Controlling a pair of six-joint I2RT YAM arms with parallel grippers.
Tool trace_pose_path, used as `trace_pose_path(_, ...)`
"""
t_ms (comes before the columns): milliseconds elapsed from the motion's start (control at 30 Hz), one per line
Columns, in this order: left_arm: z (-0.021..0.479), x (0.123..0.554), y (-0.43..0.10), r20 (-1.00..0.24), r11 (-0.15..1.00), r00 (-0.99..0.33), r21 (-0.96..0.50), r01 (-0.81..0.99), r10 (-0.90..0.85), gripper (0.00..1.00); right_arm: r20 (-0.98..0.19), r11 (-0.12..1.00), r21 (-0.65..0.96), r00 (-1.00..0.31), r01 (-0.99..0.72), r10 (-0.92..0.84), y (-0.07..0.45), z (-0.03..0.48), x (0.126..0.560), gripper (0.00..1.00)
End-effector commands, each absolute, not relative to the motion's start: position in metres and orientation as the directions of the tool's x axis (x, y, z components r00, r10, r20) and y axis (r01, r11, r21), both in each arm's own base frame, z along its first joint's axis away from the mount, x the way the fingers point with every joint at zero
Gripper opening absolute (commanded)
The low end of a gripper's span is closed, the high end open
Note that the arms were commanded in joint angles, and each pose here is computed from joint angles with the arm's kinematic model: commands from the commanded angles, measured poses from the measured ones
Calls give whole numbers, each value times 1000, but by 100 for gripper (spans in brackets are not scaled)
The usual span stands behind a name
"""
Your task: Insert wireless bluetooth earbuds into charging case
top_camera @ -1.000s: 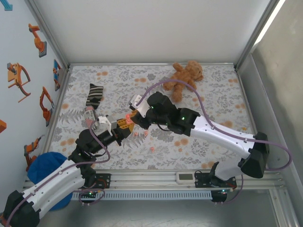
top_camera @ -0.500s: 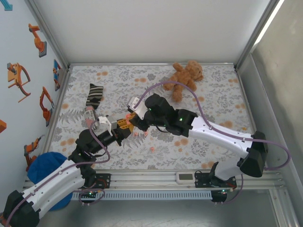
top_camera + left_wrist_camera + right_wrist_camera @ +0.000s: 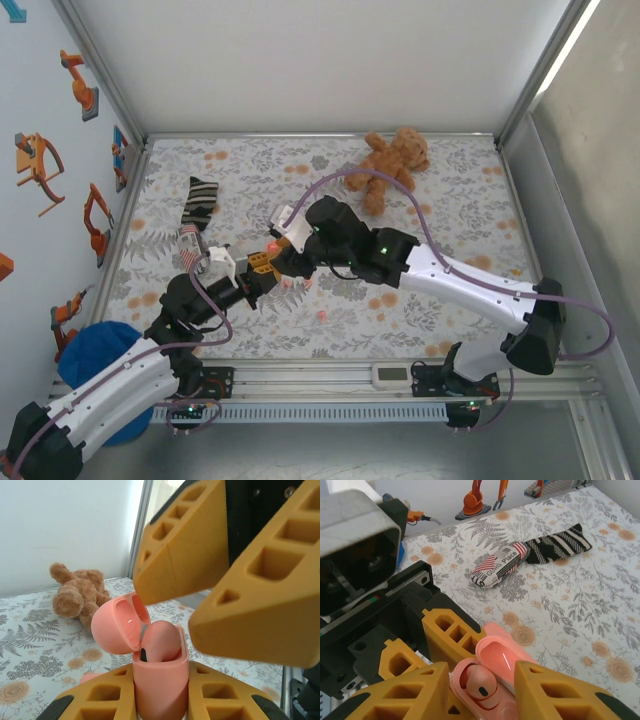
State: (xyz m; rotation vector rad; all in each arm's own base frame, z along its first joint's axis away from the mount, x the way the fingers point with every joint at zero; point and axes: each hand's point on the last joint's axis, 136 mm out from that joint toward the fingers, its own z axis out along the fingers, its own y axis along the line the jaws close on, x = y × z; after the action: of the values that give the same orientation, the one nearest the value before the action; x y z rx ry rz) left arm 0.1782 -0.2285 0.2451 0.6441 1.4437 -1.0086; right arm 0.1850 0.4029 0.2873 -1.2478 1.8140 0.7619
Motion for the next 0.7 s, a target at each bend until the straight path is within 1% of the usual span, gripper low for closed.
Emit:
trace_pose_path(0,266,175,-228,-973,453,-105,-191,871,-208,0,-891,343,44,-191,-938,-411,400,322,182,44)
trace_pose_path(100,266,174,-229,-973,450,-104,-189,873,-208,0,-904,383,36,-194,-923,-381,393,335,187,49)
trace_pose_path(300,264,174,-227,-974,459,-101,-185,869,-202,0,-915,496,45,-235,-867,-328,366,343,201,64)
trace_pose_path(433,260,174,-223,-977,479,-97,-179,859,-191,0,-904,559,101,-311,-823,-295,344,332,212,74)
trace_pose_path(667,258,173,-214,-982,518,-84,-161,840,-170,0,-841,657,241,-491,-715,-226,306,294,227,87)
